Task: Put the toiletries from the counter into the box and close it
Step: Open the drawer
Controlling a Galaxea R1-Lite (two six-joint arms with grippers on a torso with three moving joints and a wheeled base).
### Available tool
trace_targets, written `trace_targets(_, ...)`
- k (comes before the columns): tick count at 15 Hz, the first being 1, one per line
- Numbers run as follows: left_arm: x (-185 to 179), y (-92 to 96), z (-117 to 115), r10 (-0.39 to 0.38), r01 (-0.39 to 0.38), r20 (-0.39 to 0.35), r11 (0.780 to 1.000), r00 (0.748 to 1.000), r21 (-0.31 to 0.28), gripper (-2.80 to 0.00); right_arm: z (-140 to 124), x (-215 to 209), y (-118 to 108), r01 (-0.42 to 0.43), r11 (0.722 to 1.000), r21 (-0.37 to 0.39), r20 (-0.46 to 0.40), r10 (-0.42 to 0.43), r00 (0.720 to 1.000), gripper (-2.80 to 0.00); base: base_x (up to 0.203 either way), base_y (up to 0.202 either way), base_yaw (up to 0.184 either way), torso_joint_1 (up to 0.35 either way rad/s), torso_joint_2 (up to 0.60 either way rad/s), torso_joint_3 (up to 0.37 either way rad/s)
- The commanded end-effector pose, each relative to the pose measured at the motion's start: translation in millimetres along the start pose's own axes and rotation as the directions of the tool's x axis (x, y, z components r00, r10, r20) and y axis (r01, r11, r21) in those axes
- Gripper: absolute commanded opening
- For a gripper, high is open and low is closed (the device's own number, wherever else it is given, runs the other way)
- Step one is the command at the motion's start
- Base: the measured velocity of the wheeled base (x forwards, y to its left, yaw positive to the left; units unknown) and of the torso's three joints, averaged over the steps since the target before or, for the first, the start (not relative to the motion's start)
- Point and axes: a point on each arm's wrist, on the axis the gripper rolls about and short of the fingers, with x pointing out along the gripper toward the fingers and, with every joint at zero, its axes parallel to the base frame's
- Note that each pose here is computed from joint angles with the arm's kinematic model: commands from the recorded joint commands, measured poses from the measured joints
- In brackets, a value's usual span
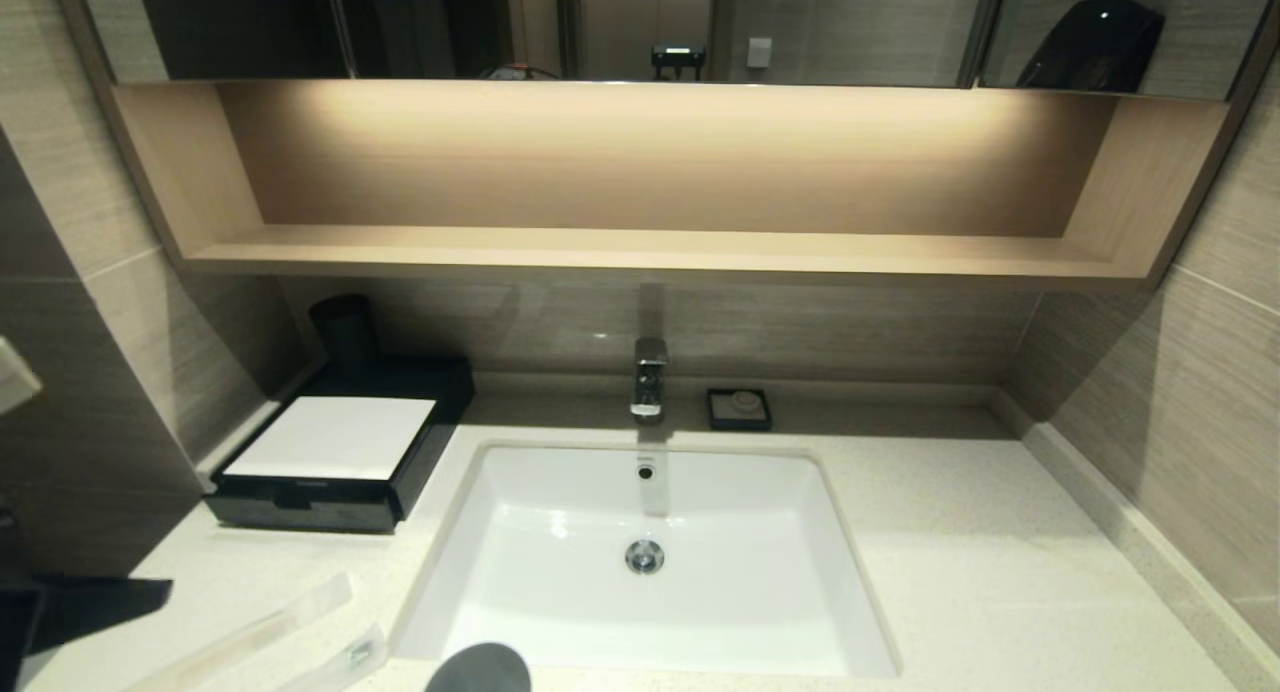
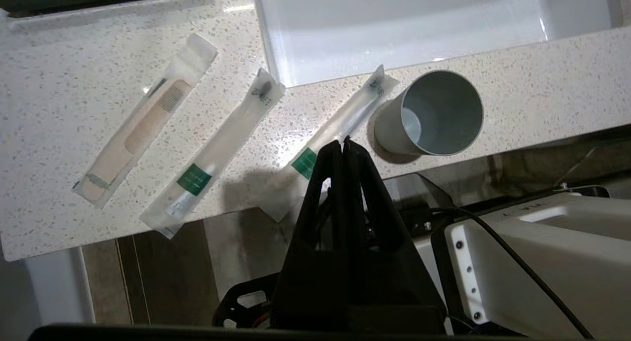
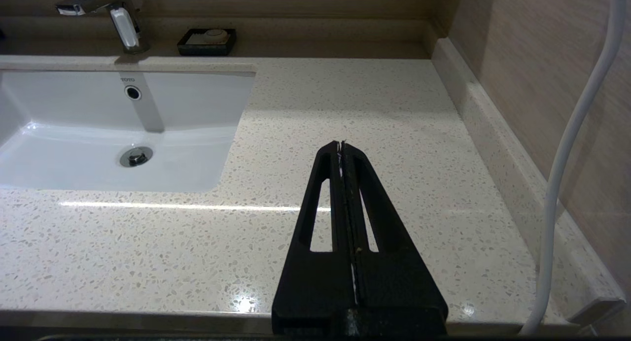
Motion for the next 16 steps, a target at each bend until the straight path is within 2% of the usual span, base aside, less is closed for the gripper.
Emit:
trace_targets(1,28,-3.0,12,-0.031,0.034,-0.116,0.999,0.993,0.02,-2.8,0,0,0,0.0,1.0,0.0,0.0,0.0,1.0,-2.8,0.0,0.0,0.0,0.0,0.0,0.0)
trace_targets(6,57,-16.4,19,-0.076,0.097,-0.233,0.992,0.969,0.078,-2.8,0,0,0,0.0,1.0,0.0,0.0,0.0,1.0,-2.8,0.0,0.0,0.0,0.0,0.0,0.0)
trace_targets(12,97,-24.2,31,-0.068,0.099,-0.356,0.993,0.932,0.069,-2.8,0,0,0,-0.001,1.0,0.0,0.0,0.001,1.0,-2.8,0.0,0.0,0.0,0.0,0.0,0.0)
trace_targets(16,123,-35.4,35,-0.079,0.123,-0.401,0.989,0.912,0.086,-2.8,0,0,0,0.0,1.0,0.0,0.0,0.0,1.0,-2.8,0.0,0.0,0.0,0.0,0.0,0.0)
